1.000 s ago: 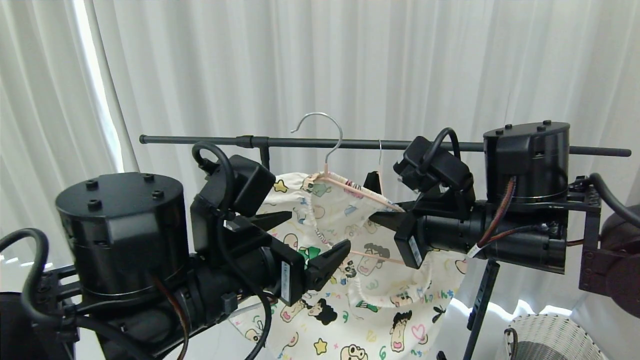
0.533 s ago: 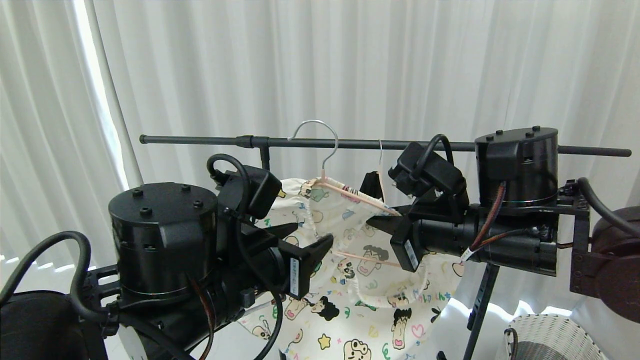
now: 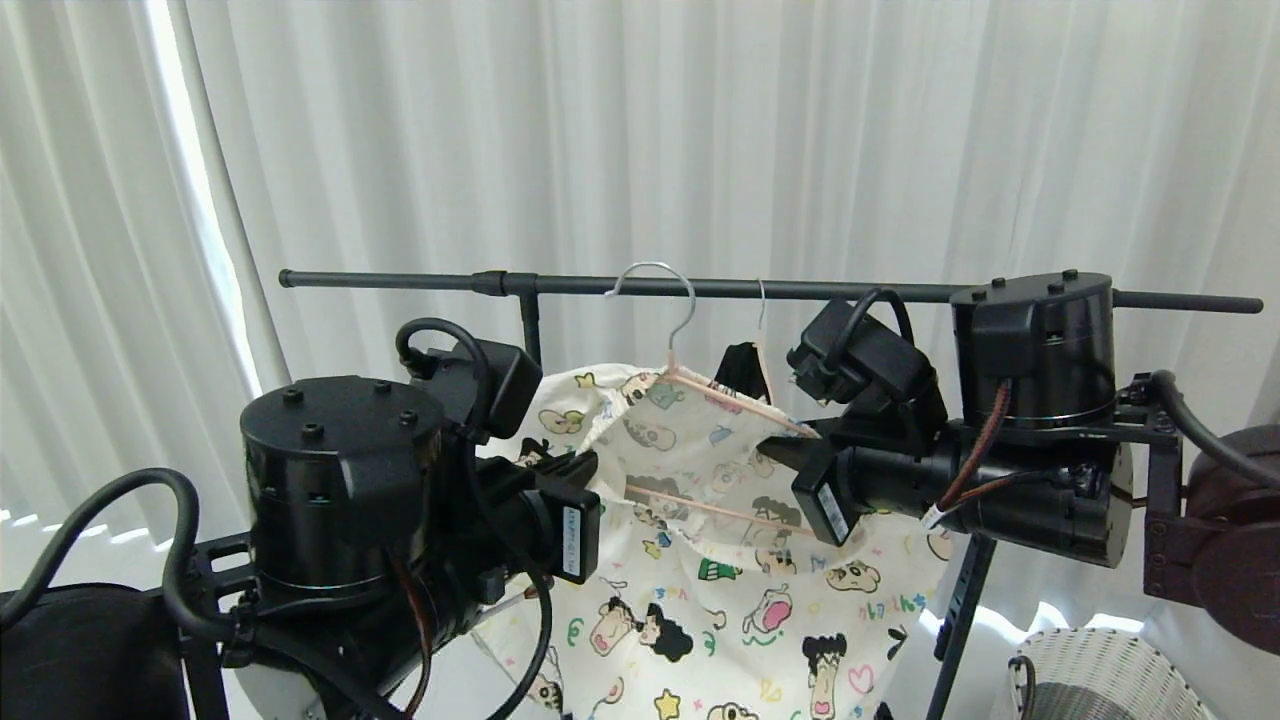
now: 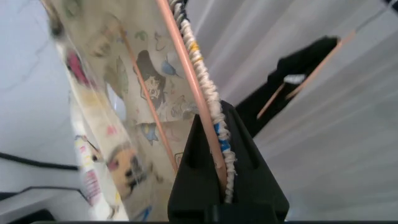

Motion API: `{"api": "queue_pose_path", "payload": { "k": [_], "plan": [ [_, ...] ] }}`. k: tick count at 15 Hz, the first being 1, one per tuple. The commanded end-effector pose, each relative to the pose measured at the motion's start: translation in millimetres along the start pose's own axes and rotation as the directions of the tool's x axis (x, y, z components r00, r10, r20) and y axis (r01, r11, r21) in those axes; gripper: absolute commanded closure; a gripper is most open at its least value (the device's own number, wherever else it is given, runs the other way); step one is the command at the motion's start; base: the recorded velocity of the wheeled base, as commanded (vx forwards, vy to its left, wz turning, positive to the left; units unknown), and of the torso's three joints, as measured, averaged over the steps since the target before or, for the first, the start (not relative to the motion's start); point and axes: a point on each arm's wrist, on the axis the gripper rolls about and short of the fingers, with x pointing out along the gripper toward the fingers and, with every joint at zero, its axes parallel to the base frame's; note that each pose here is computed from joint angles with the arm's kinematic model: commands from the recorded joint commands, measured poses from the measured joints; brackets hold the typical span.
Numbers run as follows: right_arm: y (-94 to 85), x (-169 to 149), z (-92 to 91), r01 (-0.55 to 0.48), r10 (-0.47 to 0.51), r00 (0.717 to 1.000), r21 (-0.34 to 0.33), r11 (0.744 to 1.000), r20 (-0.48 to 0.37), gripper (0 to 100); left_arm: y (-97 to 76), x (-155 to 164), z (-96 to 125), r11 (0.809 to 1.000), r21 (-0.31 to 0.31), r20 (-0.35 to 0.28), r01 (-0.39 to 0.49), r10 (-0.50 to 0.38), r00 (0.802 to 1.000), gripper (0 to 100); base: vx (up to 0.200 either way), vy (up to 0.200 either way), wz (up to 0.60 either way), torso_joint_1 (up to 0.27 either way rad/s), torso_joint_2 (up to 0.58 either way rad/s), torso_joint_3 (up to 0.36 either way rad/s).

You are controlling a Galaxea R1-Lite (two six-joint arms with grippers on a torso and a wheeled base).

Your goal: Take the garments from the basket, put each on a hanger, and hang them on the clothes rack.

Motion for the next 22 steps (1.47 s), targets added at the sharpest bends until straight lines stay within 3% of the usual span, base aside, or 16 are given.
{"api": "queue_pose_path", "payload": {
  "k": [1, 3, 6, 10, 13, 16, 18, 19, 22],
  "plan": [
    [-3.2, -6.4, -9.7, 0.026, -0.026, 0.999, 0.004, 1.0, -0.03, 100, 5.2, -7.2, -0.7, 0.999, -0.004, 0.014, -0.05, 0.05, 0.999, 100, 0.0, 0.0, 0.0, 0.0, 0.0, 0.0],
    [-4.6, -13.4, -19.7, 0.039, -0.038, 0.997, 0.005, 0.999, -0.06, 100, 8.1, -14.8, -2.9, 0.998, 0.0, 0.047, -0.056, 0.056, 0.997, 100, 0.0, 0.0, 0.0, 0.0, 0.0, 0.0],
    [-1.3, -24.1, -31.4, 0.039, -0.039, 0.995, -0.006, 0.999, -0.095, 100, 11.5, -21.2, 4.3, 0.994, 0.085, 0.126, -0.068, 0.057, 0.99, 100, 0.0, 0.0, 0.0, 0.0, 0.0, 0.0],
    [3.2, -43.0, -42.2, 0.021, -0.024, 0.991, -0.026, 0.999, -0.13, 100, 24.7, -20.5, 8.1, 0.97, 0.229, 0.138, -0.088, 0.057, 0.989, 100, 0.0, 0.0, 0.0, 0.0, 0.0, 0.0],
    [4.2, -60.8, -42.7, 0.01, -0.015, 0.99, -0.033, 0.999, -0.139, 100, 31.5, -17.0, 11.9, 0.958, 0.264, 0.146, -0.111, 0.075, 0.987, 100, 0.0, 0.0, 0.0, 0.0, 0.0, 0.0],
    [3.5, -59.0, -39.5, 0.012, -0.016, 0.992, -0.031, 0.999, -0.127, 100, 15.0, -23.0, 3.6, 0.953, 0.303, 0.122, -0.011, -0.028, 0.992, 100, 0.0, 0.0, 0.0, 0.0, 0.0, 0.0],
    [2.1, -58.8, -34.3, 0.02, -0.022, 0.994, -0.024, 1.0, -0.103, 100, 12.9, -25.2, -15.9, 0.915, 0.403, 0.055, 0.017, -0.043, 0.998, 100, 0.0, 0.0, 0.0, 0.0, 0.0, 0.0],
    [1.4, -60.1, -31.5, 0.024, -0.025, 0.996, -0.019, 1.0, -0.09, 100, 12.9, -24.9, -16.6, 0.906, 0.424, 0.052, 0.017, -0.043, 0.998, 100, 0.0, 0.0, 0.0, 0.0, 0.0, 0.0],
    [0.8, -60.0, -30.4, 0.029, -0.03, 0.996, -0.003, 1.0, -0.078, 100, 12.1, -25.1, -16.0, 0.906, 0.422, 0.056, 0.02, -0.048, 0.997, 100, 0.0, 0.0, 0.0, 0.0, 0.0, 0.0]
  ]
}}
